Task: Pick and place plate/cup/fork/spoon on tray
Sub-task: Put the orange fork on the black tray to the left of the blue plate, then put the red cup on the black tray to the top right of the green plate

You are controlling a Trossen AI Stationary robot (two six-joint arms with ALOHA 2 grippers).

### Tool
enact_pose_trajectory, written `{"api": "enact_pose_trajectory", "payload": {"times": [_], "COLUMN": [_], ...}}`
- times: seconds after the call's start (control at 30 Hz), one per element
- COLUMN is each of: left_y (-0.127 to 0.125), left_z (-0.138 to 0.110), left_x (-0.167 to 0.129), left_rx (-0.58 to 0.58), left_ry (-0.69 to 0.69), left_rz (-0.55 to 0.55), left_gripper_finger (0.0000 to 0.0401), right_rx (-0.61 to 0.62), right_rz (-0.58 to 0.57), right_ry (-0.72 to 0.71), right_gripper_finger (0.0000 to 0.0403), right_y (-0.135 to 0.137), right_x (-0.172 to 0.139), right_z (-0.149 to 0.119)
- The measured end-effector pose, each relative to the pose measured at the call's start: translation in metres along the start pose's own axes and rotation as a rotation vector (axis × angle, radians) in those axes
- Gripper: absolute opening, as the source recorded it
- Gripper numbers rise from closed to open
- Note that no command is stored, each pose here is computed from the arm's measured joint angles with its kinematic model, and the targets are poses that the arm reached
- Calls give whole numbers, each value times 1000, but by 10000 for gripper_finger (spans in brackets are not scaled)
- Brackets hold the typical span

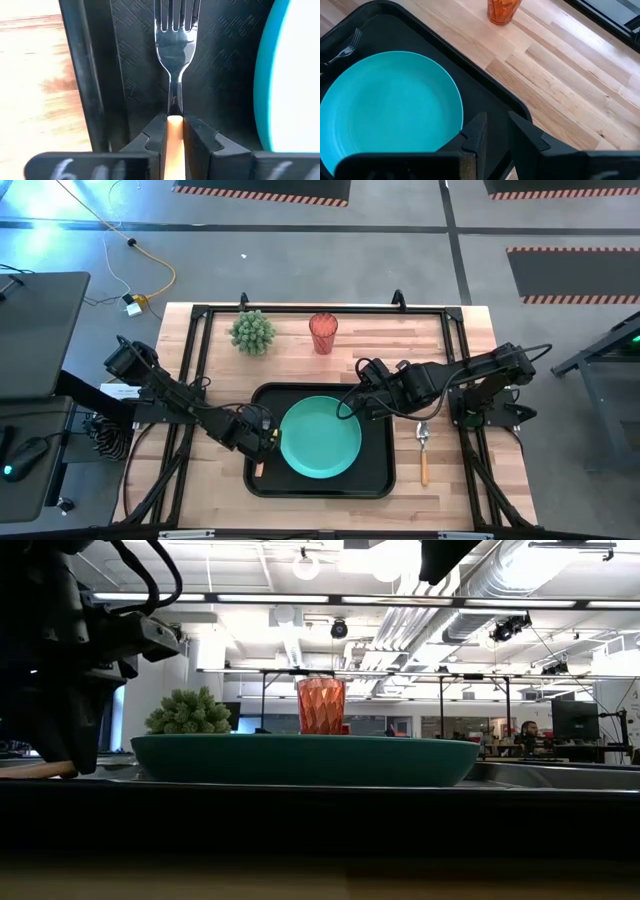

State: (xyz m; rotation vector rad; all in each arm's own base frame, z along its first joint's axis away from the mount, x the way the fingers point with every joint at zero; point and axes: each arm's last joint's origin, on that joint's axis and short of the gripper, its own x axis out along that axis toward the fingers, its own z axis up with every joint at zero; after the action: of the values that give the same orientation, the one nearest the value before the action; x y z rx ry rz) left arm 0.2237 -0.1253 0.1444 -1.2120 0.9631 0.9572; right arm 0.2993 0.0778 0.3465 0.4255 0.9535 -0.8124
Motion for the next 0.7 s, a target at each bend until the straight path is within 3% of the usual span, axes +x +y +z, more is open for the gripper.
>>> {"api": "enact_pose_trajectory", "payload": {"times": [0.7], "left_y": [0], "left_z": [0], "left_x": [-1], "left_rx": [-2], "left_ry": [3], "left_rz": [-2], "left_gripper_finger": [67], "right_rx": [-19], "right_rz": [0], "right_ry": [0], "right_gripper_finger": [68], "right_y": [0], "right_x": [0], "right_z": [0]}}
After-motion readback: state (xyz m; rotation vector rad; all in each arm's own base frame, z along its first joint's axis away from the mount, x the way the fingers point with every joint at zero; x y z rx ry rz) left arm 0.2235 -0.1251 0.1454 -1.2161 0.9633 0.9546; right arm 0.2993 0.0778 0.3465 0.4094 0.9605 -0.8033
